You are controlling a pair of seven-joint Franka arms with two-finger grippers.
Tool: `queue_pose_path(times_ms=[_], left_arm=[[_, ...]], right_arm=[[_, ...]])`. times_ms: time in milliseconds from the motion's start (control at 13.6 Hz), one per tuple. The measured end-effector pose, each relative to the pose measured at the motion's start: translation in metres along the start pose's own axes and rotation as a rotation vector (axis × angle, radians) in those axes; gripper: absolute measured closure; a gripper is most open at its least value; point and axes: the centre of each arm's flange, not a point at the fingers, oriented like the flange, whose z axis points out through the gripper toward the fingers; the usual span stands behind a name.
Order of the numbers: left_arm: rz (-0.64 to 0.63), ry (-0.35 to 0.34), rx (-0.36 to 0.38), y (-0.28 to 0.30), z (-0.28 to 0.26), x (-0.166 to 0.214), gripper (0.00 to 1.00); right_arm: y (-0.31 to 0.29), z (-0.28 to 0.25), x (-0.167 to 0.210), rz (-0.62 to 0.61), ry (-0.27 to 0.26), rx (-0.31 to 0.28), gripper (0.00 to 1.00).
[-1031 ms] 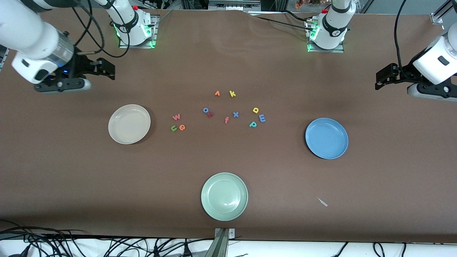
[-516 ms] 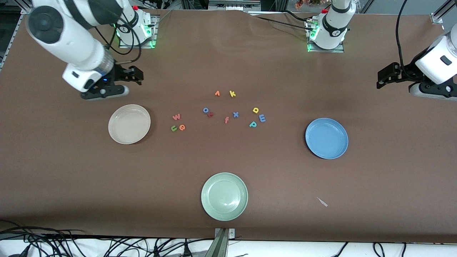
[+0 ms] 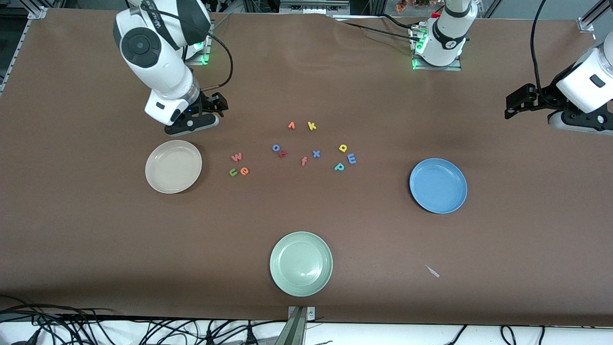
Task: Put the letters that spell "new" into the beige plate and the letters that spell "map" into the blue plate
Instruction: 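Move the right gripper toward the letters while the left gripper reaches them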
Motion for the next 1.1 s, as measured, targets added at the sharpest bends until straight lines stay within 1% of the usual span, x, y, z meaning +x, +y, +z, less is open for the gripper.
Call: queue_pose_path(times_ms=[221, 442, 589, 884, 1031, 1105], left_arm=[[0.001, 0.000, 0.000, 0.000, 0.000, 0.000, 0.00], [0.001, 0.000, 0.000, 0.001, 0.000, 0.000, 0.00], [0.002, 0.000, 0.000, 0.001, 0.000, 0.000, 0.00], [0.012, 0.001, 0.002, 0.006, -0.001, 0.000, 0.00], [0.035, -0.020, 0.001, 0.018, 0.006, 0.002, 0.00], [0.055, -0.058, -0.001, 0.028, 0.019, 0.006, 0.00]], right_arm=[[-0.018, 0.047, -0.014, -0.041, 0.041, 0.003, 0.00], [-0.030, 0.089, -0.023, -0.069, 0.043, 0.015, 0.00], [-0.032, 0.104, -0.020, -0.089, 0.052, 0.015, 0.00], [-0.033, 0.140, -0.010, -0.167, 0.070, -0.013, 0.00], [-0.034, 0.155, -0.005, -0.184, 0.084, -0.005, 0.00], [-0.033, 0.161, -0.003, -0.194, 0.093, -0.004, 0.00]])
